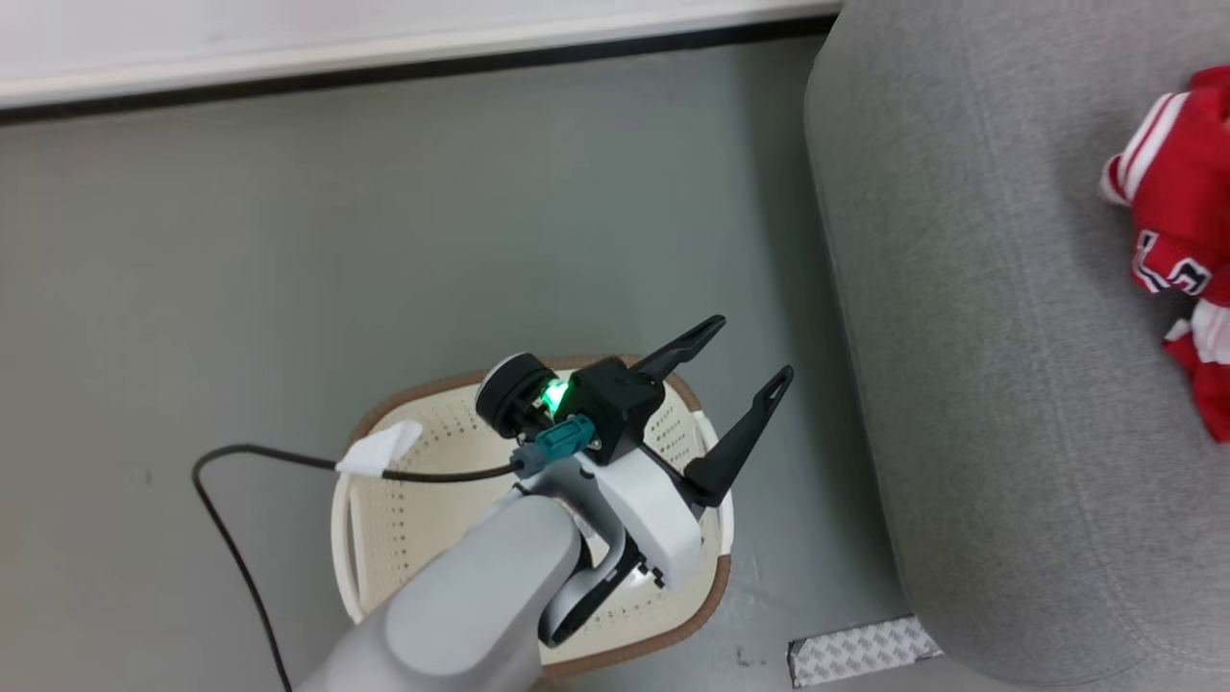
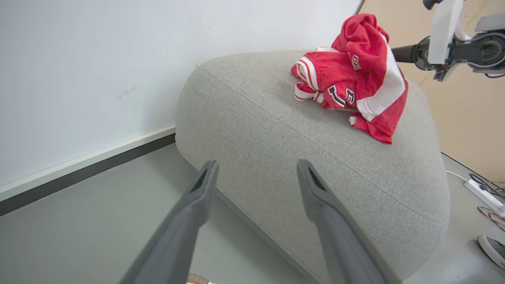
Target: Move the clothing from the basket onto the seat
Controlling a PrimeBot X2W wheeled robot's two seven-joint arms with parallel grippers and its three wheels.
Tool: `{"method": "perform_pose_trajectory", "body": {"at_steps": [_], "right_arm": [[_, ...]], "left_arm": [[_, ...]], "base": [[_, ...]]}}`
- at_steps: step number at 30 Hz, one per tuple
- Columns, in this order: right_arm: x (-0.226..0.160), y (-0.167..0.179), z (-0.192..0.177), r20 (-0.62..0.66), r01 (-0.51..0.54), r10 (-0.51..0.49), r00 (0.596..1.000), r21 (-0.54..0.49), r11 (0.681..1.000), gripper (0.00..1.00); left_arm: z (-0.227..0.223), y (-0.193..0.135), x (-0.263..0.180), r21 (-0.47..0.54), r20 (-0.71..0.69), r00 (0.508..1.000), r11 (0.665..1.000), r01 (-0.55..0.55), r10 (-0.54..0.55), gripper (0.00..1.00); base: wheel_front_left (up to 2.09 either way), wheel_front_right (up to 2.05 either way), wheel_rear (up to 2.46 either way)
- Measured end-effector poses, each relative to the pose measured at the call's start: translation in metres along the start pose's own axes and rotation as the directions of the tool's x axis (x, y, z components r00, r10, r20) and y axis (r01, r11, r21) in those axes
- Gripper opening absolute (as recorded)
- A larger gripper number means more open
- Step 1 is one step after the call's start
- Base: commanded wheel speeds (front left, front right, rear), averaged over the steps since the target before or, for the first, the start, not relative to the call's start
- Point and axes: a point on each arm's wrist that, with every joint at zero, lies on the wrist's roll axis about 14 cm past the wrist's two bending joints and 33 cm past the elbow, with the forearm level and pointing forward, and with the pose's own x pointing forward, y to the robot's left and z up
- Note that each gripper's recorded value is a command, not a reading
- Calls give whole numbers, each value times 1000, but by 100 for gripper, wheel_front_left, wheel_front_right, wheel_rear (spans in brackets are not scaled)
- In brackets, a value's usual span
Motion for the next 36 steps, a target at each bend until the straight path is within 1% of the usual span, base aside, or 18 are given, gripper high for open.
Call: {"method": "perform_pose_trajectory", "body": {"at_steps": [7,11,14,16,19,23,25,28,31,33,36], "right_arm": [[-38,-12,26,67,-11,13,998,-30,999,100],[-67,-22,52,160,-11,24,987,-81,997,100],[-90,-23,78,272,-25,46,961,-80,996,100],[-105,-21,94,343,-36,62,937,-83,996,100],[-127,-16,115,448,-68,91,889,-66,995,100],[-149,6,125,544,-139,151,825,-64,988,100],[-158,17,131,583,-176,179,792,-62,982,100],[-169,34,137,626,-226,217,749,-66,972,100],[-176,56,141,654,-274,263,709,-88,958,100],[-182,69,144,676,-305,285,680,-92,948,100],[-192,86,151,718,-345,303,626,-93,934,100]], "left_arm": [[21,-19,-6,10,29,1000,1000,6,-6,100],[35,-33,-12,20,53,999,1000,2,-3,100],[50,-38,-19,32,83,996,999,-18,15,100],[59,-39,-24,44,100,994,998,-38,33,100],[73,-40,-34,52,131,989,996,-76,69,100],[84,-38,-51,55,156,979,989,-137,127,100],[93,-31,-61,57,180,969,982,-182,169,100],[105,-11,-82,55,215,943,961,-271,253,100],[113,11,-106,66,241,909,929,-364,339,100],[117,19,-122,61,257,888,910,-410,382,100],[134,33,-147,42,316,834,871,-489,452,100]], "base": [[0,0,0],[0,0,0],[0,0,0],[0,0,0],[0,0,0],[0,0,0],[0,0,0],[0,0,0],[0,0,0],[0,0,0],[0,0,0]]}}
